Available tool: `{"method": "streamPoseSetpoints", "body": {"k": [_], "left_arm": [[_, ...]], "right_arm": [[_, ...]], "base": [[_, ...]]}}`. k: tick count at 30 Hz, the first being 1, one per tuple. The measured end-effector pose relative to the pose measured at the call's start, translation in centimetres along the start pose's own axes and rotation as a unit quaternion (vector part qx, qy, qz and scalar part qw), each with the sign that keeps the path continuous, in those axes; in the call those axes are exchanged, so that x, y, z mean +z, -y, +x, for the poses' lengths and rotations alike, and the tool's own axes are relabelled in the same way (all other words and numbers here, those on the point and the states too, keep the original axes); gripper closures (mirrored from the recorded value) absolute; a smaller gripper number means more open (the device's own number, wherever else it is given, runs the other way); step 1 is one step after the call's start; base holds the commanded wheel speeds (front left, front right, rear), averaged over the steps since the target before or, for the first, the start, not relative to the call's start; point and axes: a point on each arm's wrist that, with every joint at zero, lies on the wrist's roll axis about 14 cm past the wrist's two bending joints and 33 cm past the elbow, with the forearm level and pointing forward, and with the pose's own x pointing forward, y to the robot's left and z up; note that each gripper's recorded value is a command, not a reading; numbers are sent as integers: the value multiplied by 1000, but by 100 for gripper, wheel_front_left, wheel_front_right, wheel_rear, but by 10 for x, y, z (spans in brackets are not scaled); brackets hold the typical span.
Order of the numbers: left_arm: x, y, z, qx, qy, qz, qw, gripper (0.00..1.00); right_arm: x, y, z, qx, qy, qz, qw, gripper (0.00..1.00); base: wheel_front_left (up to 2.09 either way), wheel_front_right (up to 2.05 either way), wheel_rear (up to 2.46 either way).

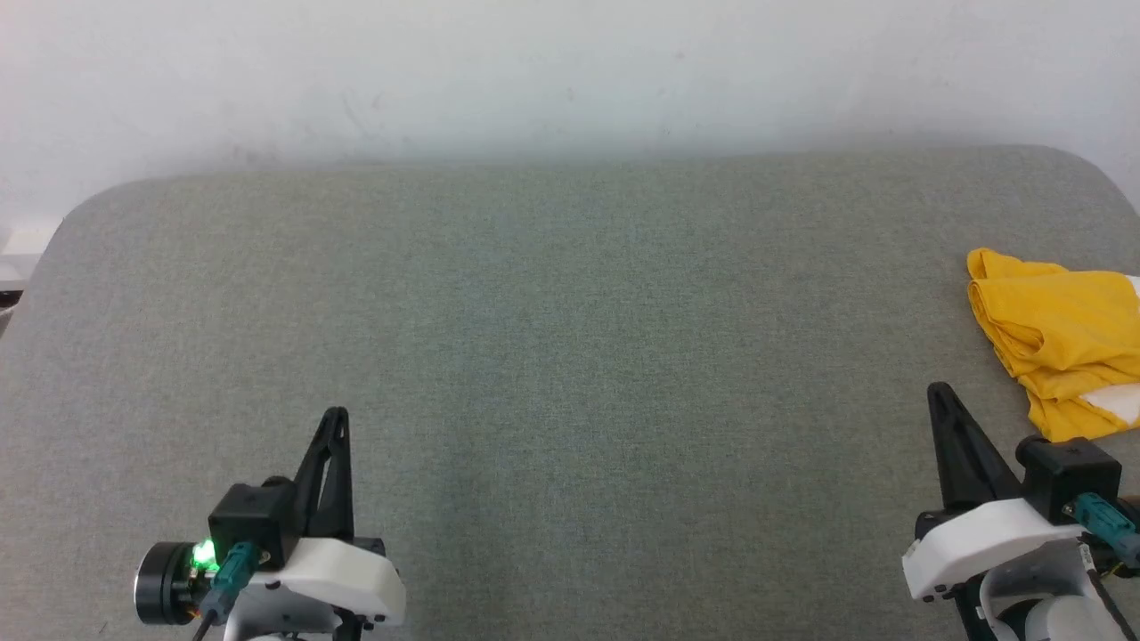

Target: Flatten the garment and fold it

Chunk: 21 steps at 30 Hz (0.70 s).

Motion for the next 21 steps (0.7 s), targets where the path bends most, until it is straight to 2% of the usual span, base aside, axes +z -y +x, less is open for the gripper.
{"method": "streamPoseSetpoints", "body": {"k": [21], "left_arm": [[-3,2,0,0,-16,5,1000,100]], "right_arm": [[7,-12,0,18,0,-11,1000,100]], "base": [[0,0,0]]}}
